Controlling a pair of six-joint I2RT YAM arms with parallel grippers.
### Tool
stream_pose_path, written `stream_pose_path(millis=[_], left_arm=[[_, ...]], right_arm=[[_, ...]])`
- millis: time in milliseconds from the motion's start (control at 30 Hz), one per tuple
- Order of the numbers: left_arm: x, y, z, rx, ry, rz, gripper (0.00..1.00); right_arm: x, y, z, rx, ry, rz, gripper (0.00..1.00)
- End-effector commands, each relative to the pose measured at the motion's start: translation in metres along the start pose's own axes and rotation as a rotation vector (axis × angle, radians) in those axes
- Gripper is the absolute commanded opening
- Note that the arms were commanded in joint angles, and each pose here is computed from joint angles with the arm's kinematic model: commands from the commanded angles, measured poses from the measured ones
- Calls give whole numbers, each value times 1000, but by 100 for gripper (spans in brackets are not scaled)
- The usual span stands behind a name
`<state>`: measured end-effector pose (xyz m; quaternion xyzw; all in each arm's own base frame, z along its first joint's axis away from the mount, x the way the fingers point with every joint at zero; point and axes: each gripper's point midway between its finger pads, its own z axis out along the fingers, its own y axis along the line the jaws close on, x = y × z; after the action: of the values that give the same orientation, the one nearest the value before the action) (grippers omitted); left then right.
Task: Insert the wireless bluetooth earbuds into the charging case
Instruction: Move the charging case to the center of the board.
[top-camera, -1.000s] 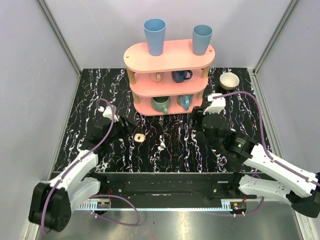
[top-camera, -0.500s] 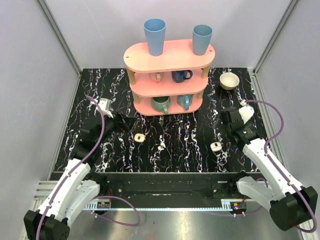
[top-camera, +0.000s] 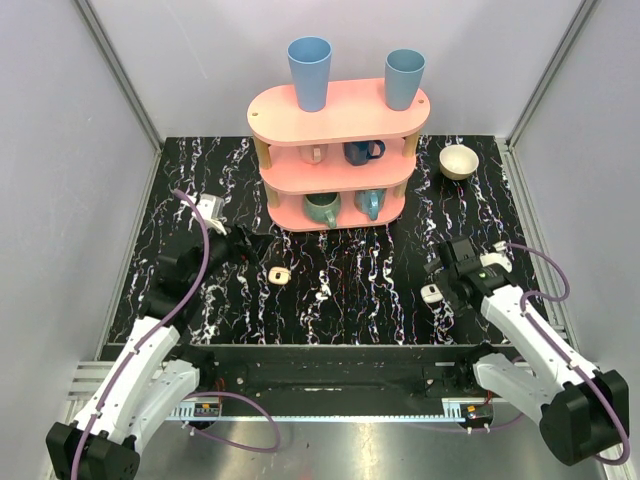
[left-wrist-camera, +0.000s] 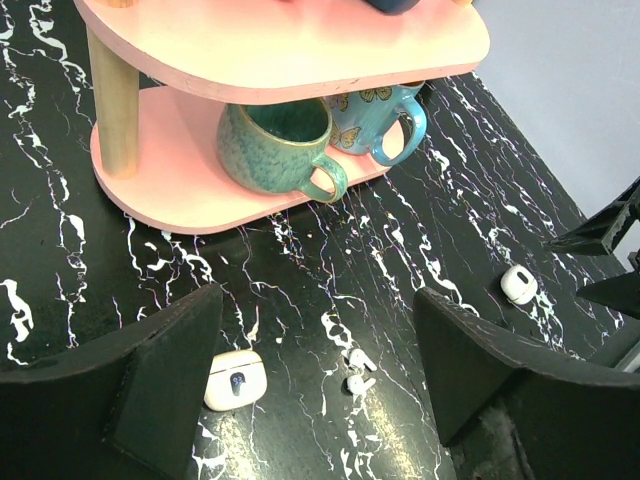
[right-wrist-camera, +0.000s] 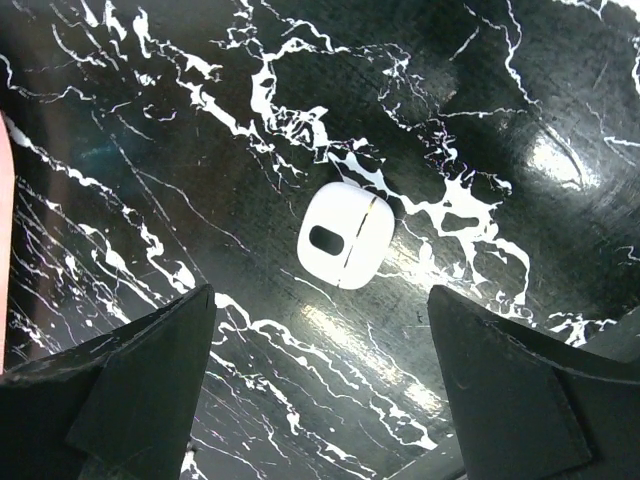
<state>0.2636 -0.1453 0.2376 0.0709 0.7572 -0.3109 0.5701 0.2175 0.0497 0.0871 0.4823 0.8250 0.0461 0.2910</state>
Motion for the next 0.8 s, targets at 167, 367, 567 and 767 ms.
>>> stream_pose_path(millis=[167, 367, 567, 767], left_arm=[[-22, -5, 0, 8, -61, 13, 82], [-20, -2, -2, -9, -61, 10, 82], [-19, -2, 0, -6, -57, 5, 82], [-18, -2, 1, -5, -52, 2, 82]], right_arm=[[3, 17, 14, 59, 19, 110, 94], [14, 14, 26, 126, 53, 143, 90], [13, 18, 32, 151, 50, 152, 87], [5, 14, 37, 170, 26, 196, 85]])
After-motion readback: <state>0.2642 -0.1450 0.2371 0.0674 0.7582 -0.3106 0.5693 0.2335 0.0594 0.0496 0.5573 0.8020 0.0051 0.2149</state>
